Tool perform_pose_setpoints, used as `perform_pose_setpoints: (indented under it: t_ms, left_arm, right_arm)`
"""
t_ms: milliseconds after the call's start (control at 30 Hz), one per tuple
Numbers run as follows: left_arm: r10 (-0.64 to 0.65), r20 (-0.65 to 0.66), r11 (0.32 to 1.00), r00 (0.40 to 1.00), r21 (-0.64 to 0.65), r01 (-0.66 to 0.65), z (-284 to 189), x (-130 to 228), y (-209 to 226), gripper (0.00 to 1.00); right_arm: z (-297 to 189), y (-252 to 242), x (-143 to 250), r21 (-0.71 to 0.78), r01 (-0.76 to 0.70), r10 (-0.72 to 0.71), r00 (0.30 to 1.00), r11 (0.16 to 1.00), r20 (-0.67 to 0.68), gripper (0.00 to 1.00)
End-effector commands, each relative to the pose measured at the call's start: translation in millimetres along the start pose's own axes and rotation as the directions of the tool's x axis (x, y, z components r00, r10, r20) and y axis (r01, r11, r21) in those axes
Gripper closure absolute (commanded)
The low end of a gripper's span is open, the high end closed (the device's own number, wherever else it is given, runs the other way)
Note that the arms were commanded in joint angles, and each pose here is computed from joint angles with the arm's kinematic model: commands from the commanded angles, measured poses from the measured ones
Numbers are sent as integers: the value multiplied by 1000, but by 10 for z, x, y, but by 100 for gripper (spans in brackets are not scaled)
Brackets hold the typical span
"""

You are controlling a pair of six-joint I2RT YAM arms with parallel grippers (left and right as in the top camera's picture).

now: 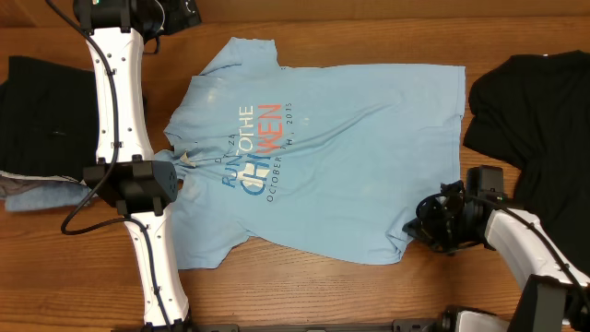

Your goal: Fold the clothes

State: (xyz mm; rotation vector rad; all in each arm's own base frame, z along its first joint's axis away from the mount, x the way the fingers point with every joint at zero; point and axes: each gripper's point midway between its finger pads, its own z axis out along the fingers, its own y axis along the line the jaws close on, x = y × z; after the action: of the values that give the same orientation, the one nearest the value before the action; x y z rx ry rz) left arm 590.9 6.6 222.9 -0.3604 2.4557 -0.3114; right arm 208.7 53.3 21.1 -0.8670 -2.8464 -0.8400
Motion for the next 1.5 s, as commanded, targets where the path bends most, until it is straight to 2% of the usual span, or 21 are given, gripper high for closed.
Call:
perform_pose_setpoints:
  t_ms: [0, 167, 267, 367, 633, 700, 1000, 1200, 1467]
  left_arm:
    - [-15, 25, 1000, 1000, 18, 14, -107, -67, -40, 0]
    - [-14, 25, 1000, 1000, 18, 13, -106, -65, -46, 0]
    - [-14, 25, 1000, 1000, 18, 13, -106, -65, -46, 0]
    - [-14, 25, 1000, 1000, 18, 13, -106, -65, -46, 0]
    - [-14, 25, 1000, 1000, 18, 13, -106, -65, -46, 0]
    - [-14, 25, 1000, 1000, 18, 13, -106, -65, -46, 0]
    - [-13, 25, 1000, 1000, 18, 13, -105, -64, -50, 0]
    - [-13, 25, 1000, 1000, 16, 13, -105, -65, -46, 0]
    - [-13, 50, 1000, 999, -10, 13, -109, -121, 7, 0]
  right_arm:
    - [-321, 89, -189, 92, 35, -40, 998, 995, 47, 96]
    - [-762, -122, -245, 339, -66, 32, 994, 939, 105, 96]
    - [-867, -183, -274, 390, -121, 68, 987, 913, 146, 96]
    - [-974, -374, -330, 461, -234, 137, 963, 856, 234, 96]
    - [-1202, -727, -450, 387, -432, 317, 890, 814, 327, 96]
    - [-1195, -708, -462, 362, -410, 309, 901, 837, 306, 96]
    - [-1224, -758, -510, 391, -407, 284, 899, 825, 334, 96]
    - [-1343, -1013, -518, 468, -525, 335, 838, 711, 431, 96]
    - [-1319, -1125, -526, 465, -556, 383, 824, 689, 418, 96]
